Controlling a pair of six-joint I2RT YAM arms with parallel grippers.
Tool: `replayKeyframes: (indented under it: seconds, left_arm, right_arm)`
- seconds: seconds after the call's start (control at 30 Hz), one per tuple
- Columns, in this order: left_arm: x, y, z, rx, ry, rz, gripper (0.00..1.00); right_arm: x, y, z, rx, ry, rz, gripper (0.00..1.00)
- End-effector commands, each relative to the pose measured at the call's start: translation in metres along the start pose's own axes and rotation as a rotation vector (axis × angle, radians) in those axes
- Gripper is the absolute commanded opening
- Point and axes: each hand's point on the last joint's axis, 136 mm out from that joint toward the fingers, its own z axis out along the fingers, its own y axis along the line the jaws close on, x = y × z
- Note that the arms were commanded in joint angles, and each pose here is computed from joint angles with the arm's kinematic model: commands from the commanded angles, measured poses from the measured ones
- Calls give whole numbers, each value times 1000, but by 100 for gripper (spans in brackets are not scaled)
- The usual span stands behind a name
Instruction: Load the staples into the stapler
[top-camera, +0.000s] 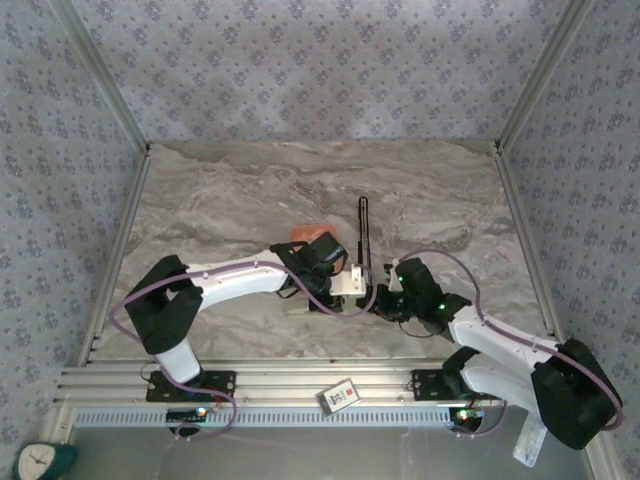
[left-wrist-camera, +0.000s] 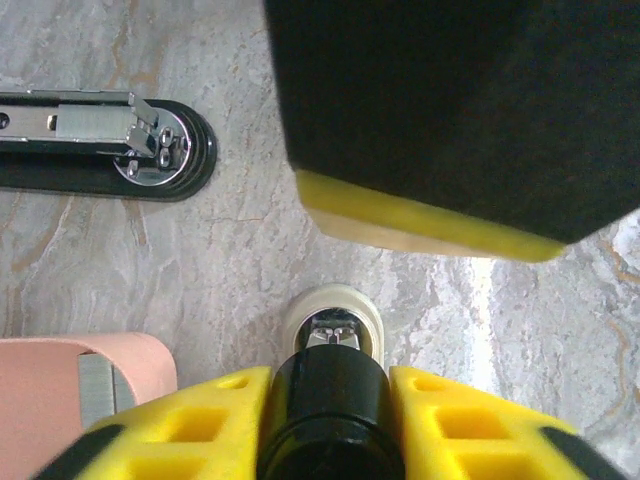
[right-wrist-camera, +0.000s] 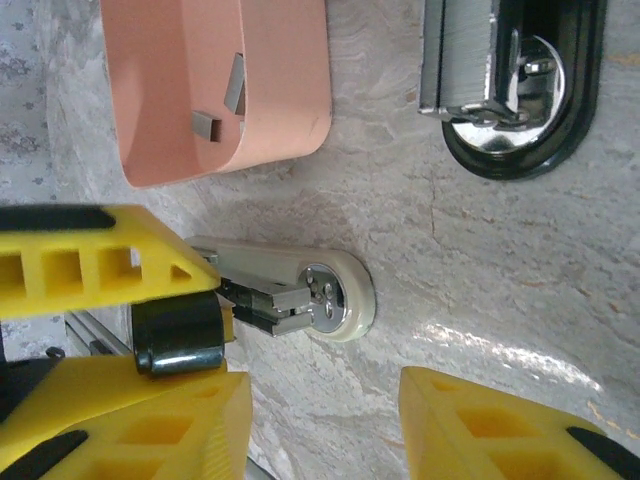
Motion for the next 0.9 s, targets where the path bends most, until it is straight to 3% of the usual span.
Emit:
replayKeyframes:
  seconds: [0.0, 0.2, 0.57, 0.87]
  left_arm:
    - [-15, -10, -8, 34, -60, 17, 44]
    - [-16, -11, -35, -26, -131, 52, 58]
    - [37, -11, -37, -83, -37, 49, 58]
    - [46, -3, -19, -97, -10, 34, 56]
  right_arm:
    - [3, -4, -3, 26, 15, 20, 46]
    - [-3, 11, -2, 0, 12, -8, 50]
    - [-2, 36, 18, -18, 87, -69, 54]
    - [2, 33, 27, 2, 126, -79, 55]
